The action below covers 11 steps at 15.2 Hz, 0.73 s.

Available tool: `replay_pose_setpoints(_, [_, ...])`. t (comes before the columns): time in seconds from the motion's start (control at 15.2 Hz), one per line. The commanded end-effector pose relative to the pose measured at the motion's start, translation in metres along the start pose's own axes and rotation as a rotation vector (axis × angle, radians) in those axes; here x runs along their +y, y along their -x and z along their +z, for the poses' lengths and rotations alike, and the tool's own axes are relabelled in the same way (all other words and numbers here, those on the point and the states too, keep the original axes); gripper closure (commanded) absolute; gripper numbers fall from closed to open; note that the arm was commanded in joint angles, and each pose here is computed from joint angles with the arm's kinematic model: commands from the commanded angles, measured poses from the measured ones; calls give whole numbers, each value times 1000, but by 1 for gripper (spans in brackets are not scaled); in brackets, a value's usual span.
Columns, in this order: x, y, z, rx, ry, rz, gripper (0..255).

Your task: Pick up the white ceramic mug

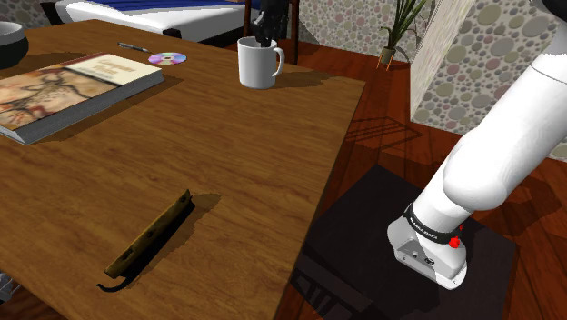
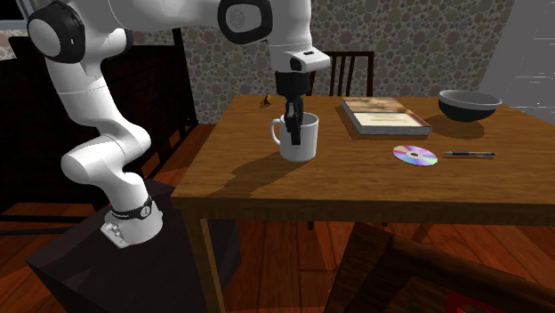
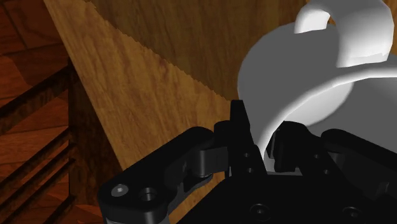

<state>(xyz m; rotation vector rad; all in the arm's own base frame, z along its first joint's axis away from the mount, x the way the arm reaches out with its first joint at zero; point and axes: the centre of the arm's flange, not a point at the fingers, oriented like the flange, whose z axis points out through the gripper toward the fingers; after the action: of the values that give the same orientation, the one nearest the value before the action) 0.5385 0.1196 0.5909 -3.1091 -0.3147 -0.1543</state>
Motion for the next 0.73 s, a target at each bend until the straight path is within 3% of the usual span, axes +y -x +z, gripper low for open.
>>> replay_pose_setpoints(0.0, [0,0,0,-1,0,0,255])
replay_pose_setpoints(0.66, [-1,-5,-53,-1,0,0,255])
